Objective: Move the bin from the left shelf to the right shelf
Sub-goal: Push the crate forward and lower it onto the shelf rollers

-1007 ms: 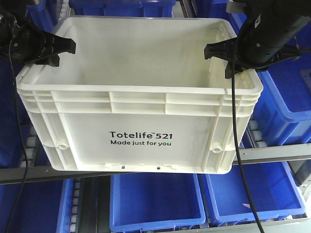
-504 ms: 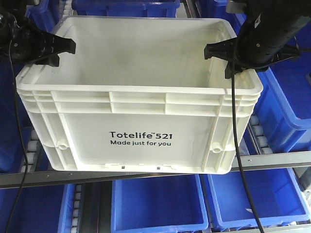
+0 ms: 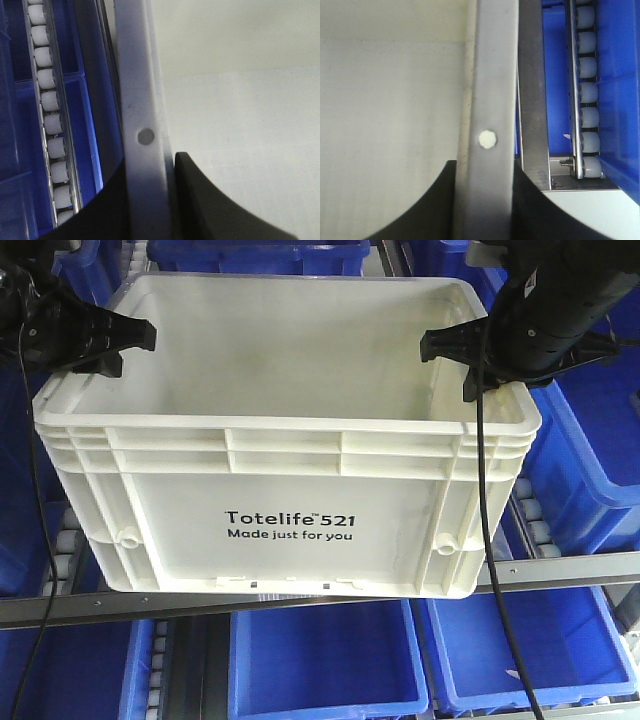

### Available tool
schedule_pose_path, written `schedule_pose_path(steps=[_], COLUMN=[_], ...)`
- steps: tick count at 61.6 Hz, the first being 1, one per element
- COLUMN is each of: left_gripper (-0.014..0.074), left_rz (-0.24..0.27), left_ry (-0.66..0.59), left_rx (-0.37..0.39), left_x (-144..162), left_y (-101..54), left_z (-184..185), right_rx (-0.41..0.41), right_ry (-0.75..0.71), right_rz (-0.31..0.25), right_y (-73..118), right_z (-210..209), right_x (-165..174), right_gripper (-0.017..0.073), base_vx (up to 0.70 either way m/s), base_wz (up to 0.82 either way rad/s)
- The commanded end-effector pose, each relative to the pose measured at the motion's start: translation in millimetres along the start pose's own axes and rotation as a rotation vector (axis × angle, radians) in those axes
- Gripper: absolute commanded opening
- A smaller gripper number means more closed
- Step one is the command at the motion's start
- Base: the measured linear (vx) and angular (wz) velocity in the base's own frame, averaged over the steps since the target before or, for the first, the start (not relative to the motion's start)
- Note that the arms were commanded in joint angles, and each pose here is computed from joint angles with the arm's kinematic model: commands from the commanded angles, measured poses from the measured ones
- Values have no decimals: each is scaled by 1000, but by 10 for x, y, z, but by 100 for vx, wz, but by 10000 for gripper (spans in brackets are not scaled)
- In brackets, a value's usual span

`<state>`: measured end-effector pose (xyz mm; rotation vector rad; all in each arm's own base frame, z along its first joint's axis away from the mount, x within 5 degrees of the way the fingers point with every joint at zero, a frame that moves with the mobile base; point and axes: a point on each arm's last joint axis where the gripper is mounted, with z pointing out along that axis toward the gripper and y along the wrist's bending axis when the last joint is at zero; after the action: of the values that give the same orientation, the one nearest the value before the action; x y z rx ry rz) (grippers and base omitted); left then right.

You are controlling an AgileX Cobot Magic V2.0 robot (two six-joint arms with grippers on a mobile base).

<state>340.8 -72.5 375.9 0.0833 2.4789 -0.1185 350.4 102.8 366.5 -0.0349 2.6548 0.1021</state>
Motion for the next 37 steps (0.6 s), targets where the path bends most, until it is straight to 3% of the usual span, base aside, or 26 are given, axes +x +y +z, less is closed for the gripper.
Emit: schedule_pose_path(steps=[1,37], left_gripper=[111,111], left_rz=[18,18], left_ry=[-179,-179], left_rx=[14,14], left_x=[-147,-147], left_y=[-1,-1], left_z=[-349,-349], right_rx=[-34,-34], right_ry=[-200,-200], right_rz=[-3,-4], right_y=[-25,-25], right_z=[-381,-381], right_x=[-123,-123], right_gripper=[46,46], base_vx=[0,0], base_wz=[0,0])
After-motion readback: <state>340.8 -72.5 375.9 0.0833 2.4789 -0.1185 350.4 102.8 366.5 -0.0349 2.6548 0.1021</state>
